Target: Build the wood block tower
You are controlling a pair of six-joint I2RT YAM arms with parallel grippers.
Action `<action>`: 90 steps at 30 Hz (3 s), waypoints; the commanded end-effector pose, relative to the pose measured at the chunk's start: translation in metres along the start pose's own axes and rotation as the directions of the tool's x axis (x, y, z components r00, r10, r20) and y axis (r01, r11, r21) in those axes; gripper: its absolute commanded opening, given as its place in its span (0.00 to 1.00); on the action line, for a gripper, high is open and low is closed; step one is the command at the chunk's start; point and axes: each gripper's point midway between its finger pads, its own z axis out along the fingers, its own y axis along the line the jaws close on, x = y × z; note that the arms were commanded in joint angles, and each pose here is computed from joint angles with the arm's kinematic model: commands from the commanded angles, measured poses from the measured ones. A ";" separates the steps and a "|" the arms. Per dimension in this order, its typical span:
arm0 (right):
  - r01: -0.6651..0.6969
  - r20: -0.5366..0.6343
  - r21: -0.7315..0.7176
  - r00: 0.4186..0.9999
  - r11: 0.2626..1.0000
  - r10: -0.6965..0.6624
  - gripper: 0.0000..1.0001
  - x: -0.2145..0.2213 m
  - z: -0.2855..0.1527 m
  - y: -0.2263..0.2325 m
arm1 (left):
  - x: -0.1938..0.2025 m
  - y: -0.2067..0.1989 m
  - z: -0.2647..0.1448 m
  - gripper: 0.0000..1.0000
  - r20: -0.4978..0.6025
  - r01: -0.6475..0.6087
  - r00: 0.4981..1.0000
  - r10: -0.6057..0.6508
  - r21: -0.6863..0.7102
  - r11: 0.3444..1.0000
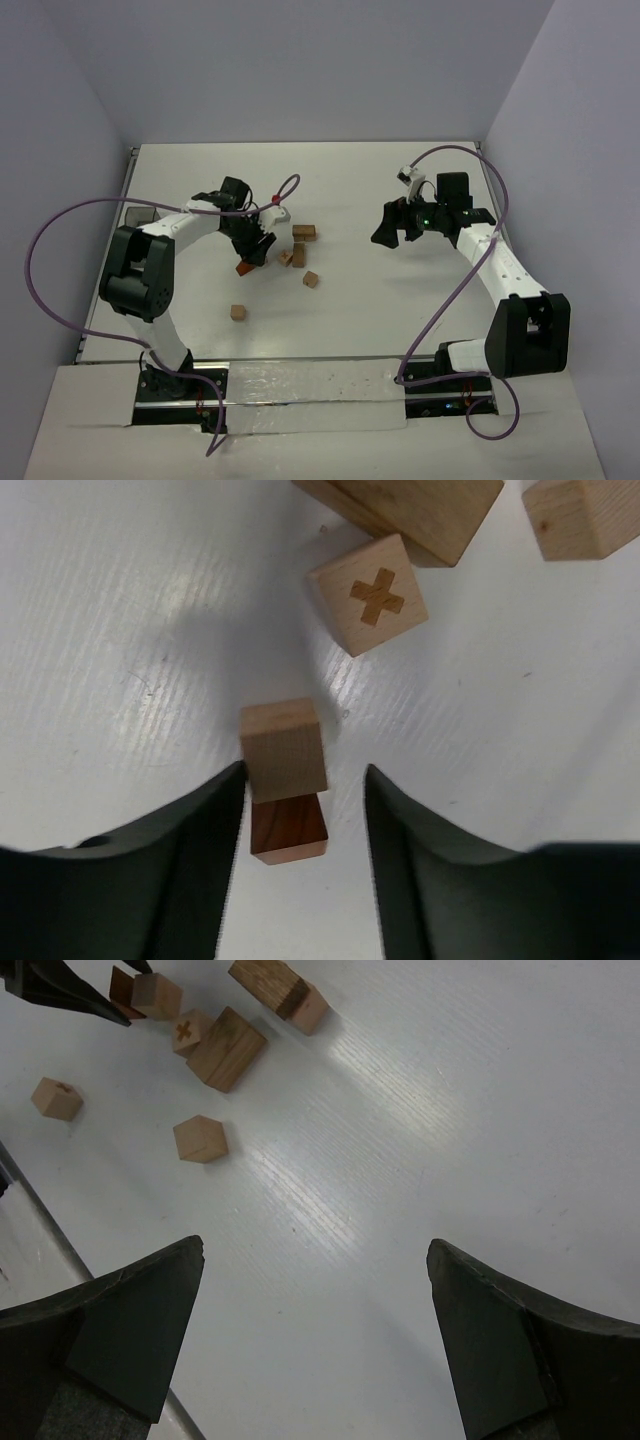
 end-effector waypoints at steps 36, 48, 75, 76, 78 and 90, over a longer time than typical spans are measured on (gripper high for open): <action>0.055 0.015 -0.007 0.998 0.998 -0.055 1.00 -0.009 0.000 0.001 | -0.038 -0.039 0.015 0.19 0.180 -0.688 0.722 0.669 0.288 0.666; 0.058 0.019 -0.008 0.998 0.998 -0.058 1.00 -0.010 -0.001 0.002 | -0.043 -0.045 0.024 0.26 0.141 -0.638 0.766 0.628 0.286 0.714; 0.049 0.034 -0.005 0.998 0.999 -0.049 1.00 -0.011 -0.005 0.006 | -0.049 -0.056 0.040 0.59 0.094 -0.581 0.808 0.582 0.295 0.759; 0.046 0.043 -0.002 0.998 0.999 -0.046 1.00 -0.014 -0.007 0.008 | -0.051 -0.056 0.038 0.65 0.098 -0.582 0.807 0.582 0.290 0.759; 0.043 0.057 0.001 0.997 0.999 -0.043 1.00 -0.018 -0.010 0.011 | -0.054 -0.056 0.035 0.74 0.102 -0.584 0.807 0.582 0.282 0.761; 0.065 0.097 0.108 0.992 0.992 -0.075 1.00 -0.049 -0.013 0.060 | -0.122 -0.045 -0.096 0.97 0.228 -0.478 0.848 0.479 -0.064 0.876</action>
